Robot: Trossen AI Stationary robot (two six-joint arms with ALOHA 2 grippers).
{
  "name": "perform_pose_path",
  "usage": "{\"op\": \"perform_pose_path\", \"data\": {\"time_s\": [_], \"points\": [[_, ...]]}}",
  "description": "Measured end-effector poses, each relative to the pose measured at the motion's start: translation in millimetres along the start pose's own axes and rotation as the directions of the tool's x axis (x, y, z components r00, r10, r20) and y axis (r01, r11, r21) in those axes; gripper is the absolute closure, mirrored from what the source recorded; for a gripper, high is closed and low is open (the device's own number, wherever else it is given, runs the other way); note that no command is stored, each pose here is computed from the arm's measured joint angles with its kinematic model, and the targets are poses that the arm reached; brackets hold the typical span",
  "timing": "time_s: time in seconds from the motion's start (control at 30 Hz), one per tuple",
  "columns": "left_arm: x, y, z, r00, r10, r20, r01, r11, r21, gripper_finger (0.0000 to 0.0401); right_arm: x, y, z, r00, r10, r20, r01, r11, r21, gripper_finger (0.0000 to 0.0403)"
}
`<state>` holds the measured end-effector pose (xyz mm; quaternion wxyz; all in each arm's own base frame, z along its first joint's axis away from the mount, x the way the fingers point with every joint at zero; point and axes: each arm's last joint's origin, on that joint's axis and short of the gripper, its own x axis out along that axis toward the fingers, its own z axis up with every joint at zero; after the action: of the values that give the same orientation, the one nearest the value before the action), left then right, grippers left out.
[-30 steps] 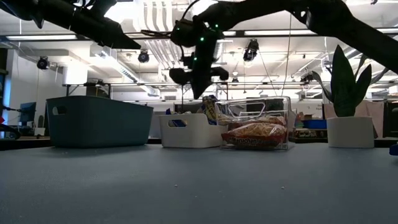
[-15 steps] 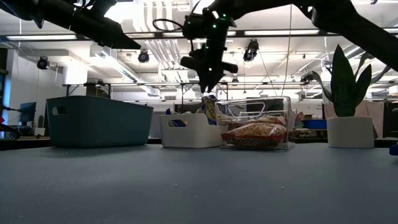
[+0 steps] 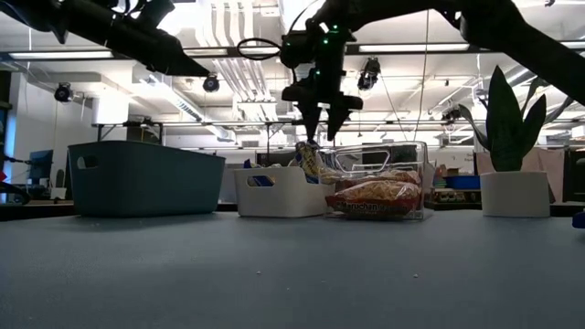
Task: Sort Maruchan noodles
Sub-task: Adjust the blue noodle packs in the white bin
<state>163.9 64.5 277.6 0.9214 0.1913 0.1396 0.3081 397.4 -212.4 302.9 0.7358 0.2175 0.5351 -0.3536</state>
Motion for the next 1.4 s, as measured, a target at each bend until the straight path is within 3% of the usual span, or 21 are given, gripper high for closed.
{"op": "perform_pose_path", "data": {"time_s": [0.17,0.47,0.83,0.93,1.4], "points": [[2.7,-1.3,-0.5,1.000,-0.002,-0.004,0.002,1.000,0.004,0.0237,10.8,7.8,-0.5,1.000,-0.009,0.006,0.009,1.000,-0.015,0.0132],[4.6,-2.4,-1.3,1.000,-0.005,-0.011,0.005,1.000,0.008,0.0237,47.8,15.6,-3.2,1.000,-0.018,0.017,0.018,0.999,-0.027,0.0171],[4.1,-1.8,-0.6,1.000,-0.001,-0.005,0.001,1.000,0.005,0.0237,46.6,16.1,-1.2,0.999,-0.010,0.036,0.012,0.998,-0.055,0.0325],[4.1,-1.9,-0.5,1.000,-0.001,-0.004,0.001,1.000,0.005,0.0237,46.6,16.1,-1.3,0.999,-0.011,0.035,0.014,0.998,-0.067,0.0350],[4.2,-1.7,-0.1,1.000,0.000,0.000,0.000,1.000,0.003,0.0237,31.7,12.9,-1.5,0.998,-0.004,0.060,0.013,0.989,-0.149,0.0353]]}}
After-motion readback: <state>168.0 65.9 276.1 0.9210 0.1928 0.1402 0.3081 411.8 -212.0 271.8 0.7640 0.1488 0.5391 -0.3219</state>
